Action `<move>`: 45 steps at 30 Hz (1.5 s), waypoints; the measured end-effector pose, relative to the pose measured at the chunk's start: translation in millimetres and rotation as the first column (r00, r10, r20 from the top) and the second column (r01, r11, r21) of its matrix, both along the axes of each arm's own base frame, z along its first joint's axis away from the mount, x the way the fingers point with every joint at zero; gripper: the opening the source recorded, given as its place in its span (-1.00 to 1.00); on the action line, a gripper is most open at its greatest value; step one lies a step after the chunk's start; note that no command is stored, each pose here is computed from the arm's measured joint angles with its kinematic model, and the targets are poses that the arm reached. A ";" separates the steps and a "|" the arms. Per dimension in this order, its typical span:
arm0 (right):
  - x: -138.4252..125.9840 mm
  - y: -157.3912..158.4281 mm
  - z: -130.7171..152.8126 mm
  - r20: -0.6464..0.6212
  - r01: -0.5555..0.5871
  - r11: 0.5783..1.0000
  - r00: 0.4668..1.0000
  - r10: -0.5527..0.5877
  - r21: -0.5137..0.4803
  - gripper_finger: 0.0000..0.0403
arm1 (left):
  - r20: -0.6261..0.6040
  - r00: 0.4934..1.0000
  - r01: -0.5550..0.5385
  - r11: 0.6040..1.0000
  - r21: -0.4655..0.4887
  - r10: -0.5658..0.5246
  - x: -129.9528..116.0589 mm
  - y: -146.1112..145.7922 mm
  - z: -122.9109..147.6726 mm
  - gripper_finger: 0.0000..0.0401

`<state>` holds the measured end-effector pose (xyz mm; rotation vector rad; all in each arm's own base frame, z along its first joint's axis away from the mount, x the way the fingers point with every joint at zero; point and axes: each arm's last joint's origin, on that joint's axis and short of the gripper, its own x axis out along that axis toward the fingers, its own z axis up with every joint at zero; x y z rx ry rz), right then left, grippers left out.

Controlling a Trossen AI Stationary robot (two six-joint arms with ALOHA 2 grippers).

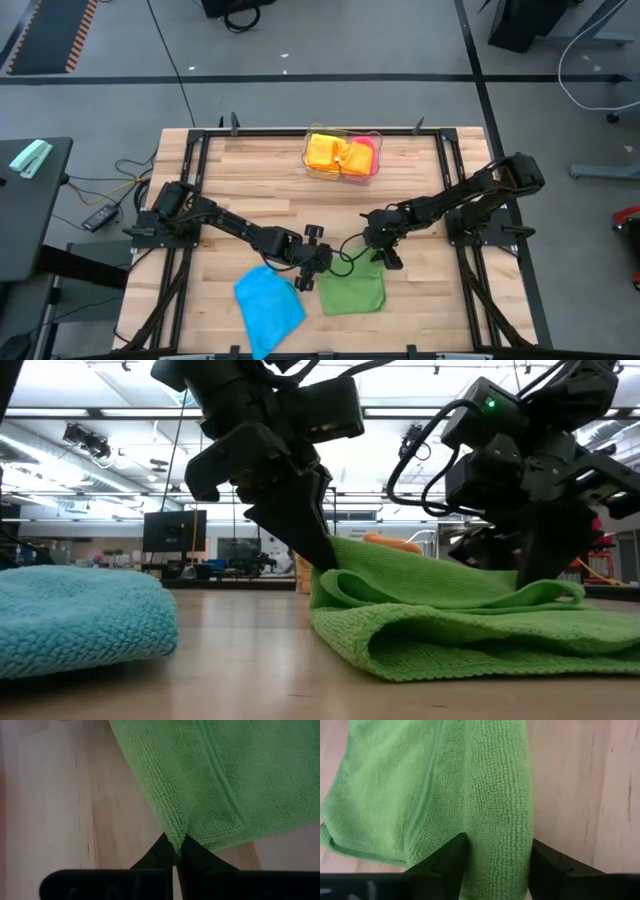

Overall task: Fold microfiber towels
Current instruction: Fold the green microfiber cloth

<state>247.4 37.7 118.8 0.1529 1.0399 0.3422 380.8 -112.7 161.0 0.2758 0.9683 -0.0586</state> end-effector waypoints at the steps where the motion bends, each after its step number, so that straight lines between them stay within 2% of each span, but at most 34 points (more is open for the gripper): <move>1: -0.4 -0.2 -0.2 -0.006 0.004 1.000 1.000 -0.004 -0.003 -0.15 | 0.000 1.000 -0.001 1.000 -0.001 0.001 0.0 0.0 0.0 -0.94; 5: -1.0 -0.5 0.3 -0.013 0.017 1.000 1.000 -0.017 -0.008 -0.38 | 0.004 1.000 -0.030 0.999 -0.021 0.030 0.2 0.1 0.1 -0.90; 12: -1.5 0.8 0.0 -0.027 0.058 0.998 0.998 -0.058 -0.003 -0.77 | 0.012 0.988 -0.150 0.983 -0.105 0.152 1.4 2.7 0.4 -0.54; 17: -2.8 8.3 0.0 -0.033 0.045 0.999 0.998 -0.045 0.002 -0.80 | 0.010 0.983 -0.178 0.976 -0.126 0.181 1.7 3.8 0.3 -0.22; 21: -2.4 16.4 1.7 -0.024 0.038 0.999 0.999 -0.038 -0.021 -0.80 | -0.001 0.978 -0.207 0.962 -0.179 0.210 2.7 5.5 0.4 0.02; 25: -3.6 24.2 1.9 -0.006 0.038 0.996 0.999 -0.038 -0.082 -0.80 | 0.053 0.967 -0.230 0.939 -0.256 0.251 11.5 9.8 1.9 0.19; 28: -5.3 30.2 1.7 0.002 0.052 0.991 0.999 -0.052 -0.126 -0.80 | 0.029 0.953 -0.281 0.918 -0.281 0.301 13.0 17.1 -2.0 0.27; 32: -6.8 39.2 3.2 0.010 0.064 0.984 0.998 -0.063 -0.164 -0.80 | -0.002 0.950 -0.297 0.903 -0.312 0.311 15.6 19.9 -10.1 0.31; 37: -5.9 48.8 10.0 0.015 0.096 0.964 0.995 -0.096 -0.249 -0.80 | -0.041 0.957 -0.283 0.896 -0.342 0.286 18.4 16.5 -23.1 0.25; 39: -5.4 52.7 12.5 0.022 0.097 0.960 0.995 -0.095 -0.262 -0.80 | -0.069 0.959 -0.283 0.900 -0.331 0.276 15.8 16.0 -26.6 0.21; 45: -7.1 64.0 16.0 0.043 0.085 0.953 0.996 -0.075 -0.292 -0.80 | -0.021 0.978 -0.204 0.927 -0.315 0.208 18.1 9.6 -25.7 -0.02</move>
